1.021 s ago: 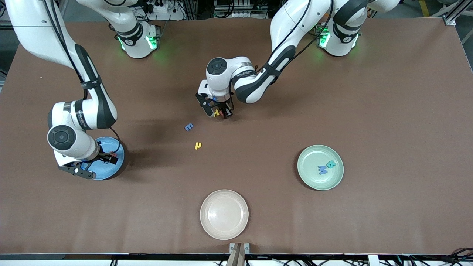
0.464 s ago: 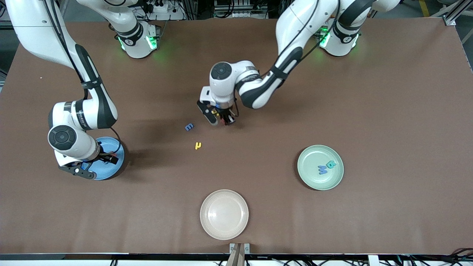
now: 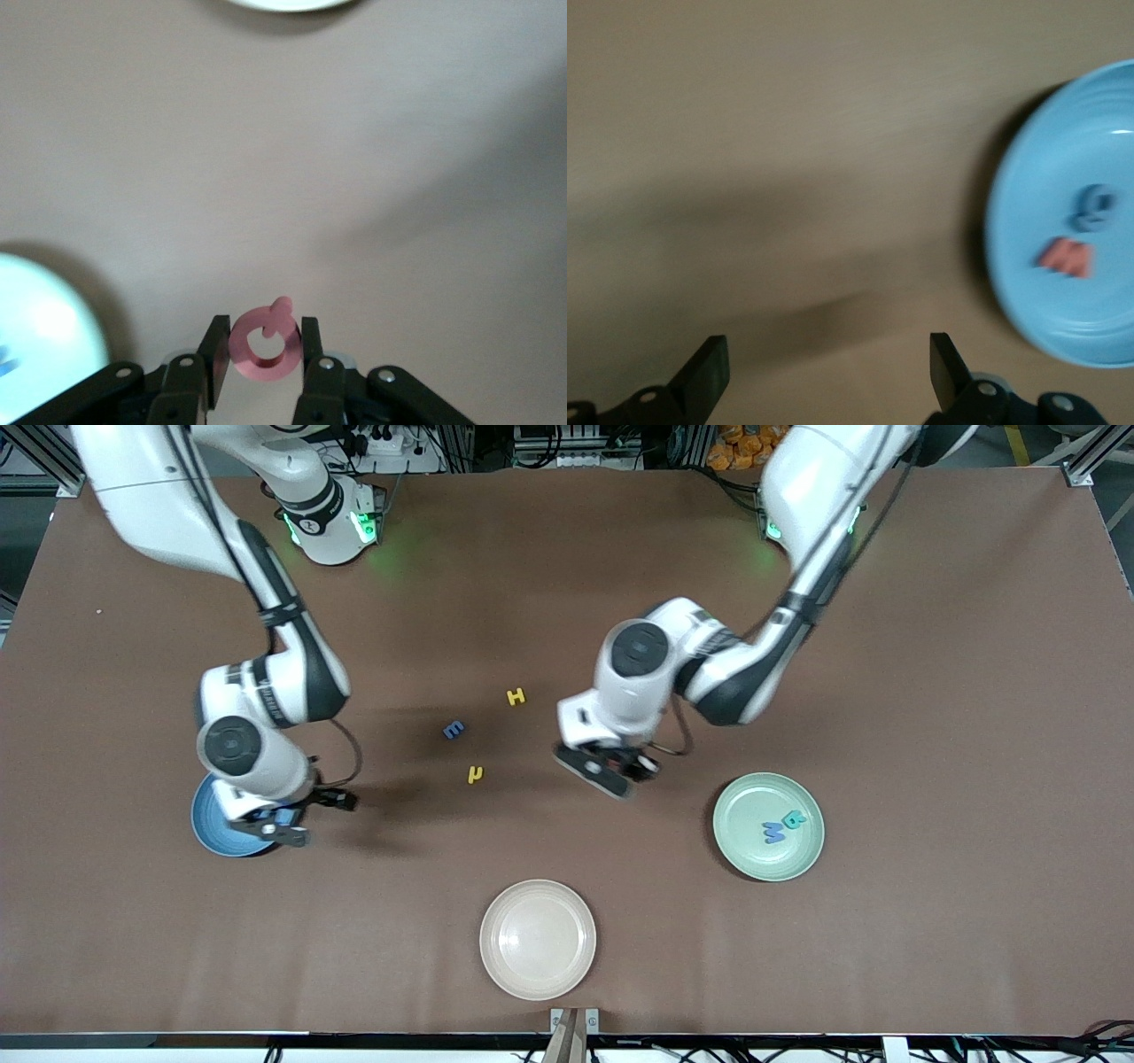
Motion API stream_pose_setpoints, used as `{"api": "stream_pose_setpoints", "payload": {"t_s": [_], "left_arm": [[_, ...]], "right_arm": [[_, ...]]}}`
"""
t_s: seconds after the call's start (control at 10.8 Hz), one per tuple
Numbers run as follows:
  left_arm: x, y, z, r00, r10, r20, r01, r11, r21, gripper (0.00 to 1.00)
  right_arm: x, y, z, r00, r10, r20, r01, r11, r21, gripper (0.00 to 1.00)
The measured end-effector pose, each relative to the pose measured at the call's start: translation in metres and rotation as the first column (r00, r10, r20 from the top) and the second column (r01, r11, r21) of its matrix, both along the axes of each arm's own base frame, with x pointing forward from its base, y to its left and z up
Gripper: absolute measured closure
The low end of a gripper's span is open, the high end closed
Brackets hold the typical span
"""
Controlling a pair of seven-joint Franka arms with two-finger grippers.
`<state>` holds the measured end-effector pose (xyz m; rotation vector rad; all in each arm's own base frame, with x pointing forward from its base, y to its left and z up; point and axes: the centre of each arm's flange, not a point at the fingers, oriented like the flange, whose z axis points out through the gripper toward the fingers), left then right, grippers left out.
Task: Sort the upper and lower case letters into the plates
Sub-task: 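Carry the pink O to the green plate while the right gripper grasps h, then lift the yellow h with the right gripper while the left gripper releases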
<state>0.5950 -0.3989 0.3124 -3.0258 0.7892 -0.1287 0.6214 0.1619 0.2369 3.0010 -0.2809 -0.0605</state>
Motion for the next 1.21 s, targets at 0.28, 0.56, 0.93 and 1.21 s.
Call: {"api": "stream_pose_setpoints", "payload": {"t_s": [0.28, 0.56, 0.93, 1.21], "left_arm": [[0.053, 0.124, -0.017, 0.981, 0.187, -0.059, -0.184, 0.982, 0.047, 0.64], [0.073, 0.211, -0.044, 0.946, 0.308, -0.104, -0.301, 0.951, 0.075, 0.64], [0.085, 0.239, -0.035, 0.933, 0.349, -0.089, -0.345, 0.937, 0.063, 0.26], [0.094, 0.246, 0.022, 0.932, 0.362, -0.013, -0.361, 0.932, 0.035, 0.0]], "right_arm": [[-0.02, 0.109, -0.025, 0.997, 0.071, -0.021, -0.069, 0.995, 0.07, 0.0], [-0.027, 0.155, -0.024, 0.996, 0.081, -0.021, -0.078, 0.989, 0.129, 0.0], [-0.045, 0.187, -0.044, 0.992, 0.127, -0.001, -0.126, 0.982, 0.14, 0.0], [-0.06, 0.191, -0.073, 0.993, 0.121, 0.02, -0.122, 0.982, 0.147, 0.0]]}}
